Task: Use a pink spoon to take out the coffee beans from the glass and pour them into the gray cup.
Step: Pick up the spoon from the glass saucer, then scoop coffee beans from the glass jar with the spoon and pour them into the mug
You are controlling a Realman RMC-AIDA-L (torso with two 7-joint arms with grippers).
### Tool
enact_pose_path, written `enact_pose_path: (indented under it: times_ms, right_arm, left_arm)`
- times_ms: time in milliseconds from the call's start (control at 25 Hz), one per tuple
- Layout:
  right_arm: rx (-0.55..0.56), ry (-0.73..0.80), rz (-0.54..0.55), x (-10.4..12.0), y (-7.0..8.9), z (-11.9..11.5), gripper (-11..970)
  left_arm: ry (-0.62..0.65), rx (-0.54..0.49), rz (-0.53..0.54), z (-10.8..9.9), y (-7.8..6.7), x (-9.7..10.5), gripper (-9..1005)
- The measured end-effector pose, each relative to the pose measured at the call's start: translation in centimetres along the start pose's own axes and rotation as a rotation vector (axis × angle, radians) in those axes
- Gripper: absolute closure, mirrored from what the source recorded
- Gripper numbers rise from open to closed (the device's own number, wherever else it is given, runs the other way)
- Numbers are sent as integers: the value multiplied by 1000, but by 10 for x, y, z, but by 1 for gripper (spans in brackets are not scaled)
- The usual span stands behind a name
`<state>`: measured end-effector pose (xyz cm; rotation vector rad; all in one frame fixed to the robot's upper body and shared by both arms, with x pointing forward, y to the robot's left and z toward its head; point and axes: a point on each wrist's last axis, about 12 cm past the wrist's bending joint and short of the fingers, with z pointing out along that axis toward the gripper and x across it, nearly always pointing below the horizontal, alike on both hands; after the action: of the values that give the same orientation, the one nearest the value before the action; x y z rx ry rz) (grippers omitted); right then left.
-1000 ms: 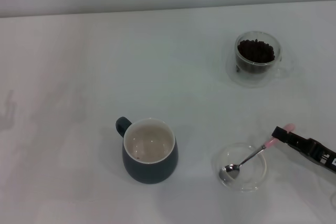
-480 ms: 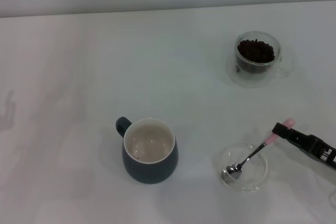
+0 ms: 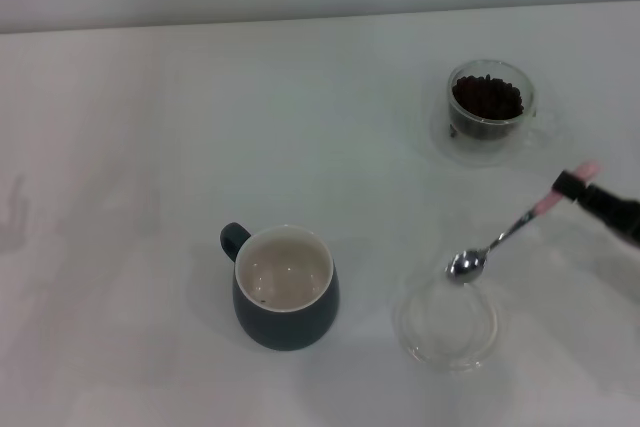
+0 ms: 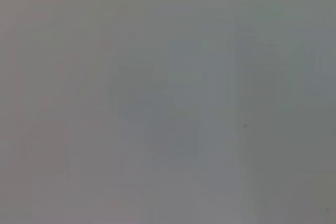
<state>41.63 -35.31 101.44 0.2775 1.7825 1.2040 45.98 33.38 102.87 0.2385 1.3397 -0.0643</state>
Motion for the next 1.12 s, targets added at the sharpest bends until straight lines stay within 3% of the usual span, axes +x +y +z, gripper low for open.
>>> enact_pose_path:
  times_ms: [200, 600, 880, 1120]
  right_arm:
    - [-27, -42, -60, -26, 2, 11, 816]
    - [-65, -126, -270, -78, 12, 54, 815]
    - [-2, -133, -400, -97, 10, 76, 816]
    - [62, -146, -482, -109, 5, 81, 816]
  left_arm:
    - [8, -4, -2, -3, 0, 1, 589]
    - [27, 14, -16, -4, -5, 4, 589]
    - [31, 18, -21, -4, -6, 5, 589]
    - [34, 17, -22, -4, -6, 5, 589]
